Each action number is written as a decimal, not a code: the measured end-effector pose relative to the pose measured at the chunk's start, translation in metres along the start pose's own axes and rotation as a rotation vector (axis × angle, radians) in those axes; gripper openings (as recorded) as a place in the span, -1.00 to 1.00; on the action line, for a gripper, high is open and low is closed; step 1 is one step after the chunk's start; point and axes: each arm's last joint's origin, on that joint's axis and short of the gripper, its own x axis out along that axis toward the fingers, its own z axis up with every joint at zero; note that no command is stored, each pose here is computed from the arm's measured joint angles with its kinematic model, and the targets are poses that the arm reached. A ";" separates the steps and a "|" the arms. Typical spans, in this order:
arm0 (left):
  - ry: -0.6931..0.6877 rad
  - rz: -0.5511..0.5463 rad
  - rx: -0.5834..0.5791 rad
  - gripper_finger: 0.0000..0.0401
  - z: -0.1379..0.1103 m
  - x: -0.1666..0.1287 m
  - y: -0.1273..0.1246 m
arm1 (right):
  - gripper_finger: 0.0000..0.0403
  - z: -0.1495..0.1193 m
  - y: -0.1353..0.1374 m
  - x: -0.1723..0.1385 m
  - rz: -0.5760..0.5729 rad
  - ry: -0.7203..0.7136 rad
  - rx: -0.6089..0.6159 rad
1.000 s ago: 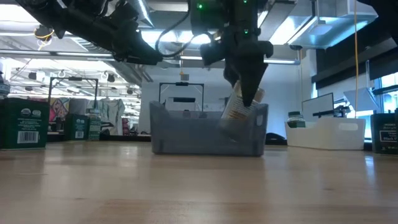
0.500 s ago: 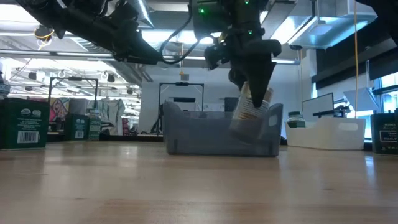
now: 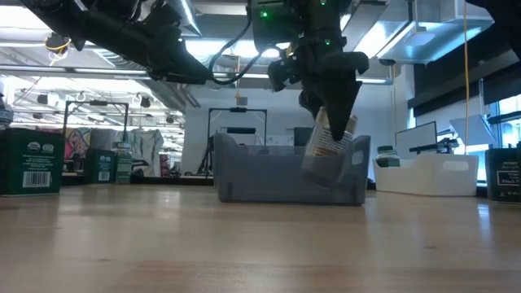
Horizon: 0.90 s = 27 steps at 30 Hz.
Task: Sort spices by type
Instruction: Put the golden seasoning bottle into the bottom black bin, then put the black seasoning can into the top black bin
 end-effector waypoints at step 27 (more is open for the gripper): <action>0.013 0.002 -0.062 0.64 -0.001 0.000 0.001 | 0.94 -0.011 0.014 -0.062 -0.003 -0.059 0.024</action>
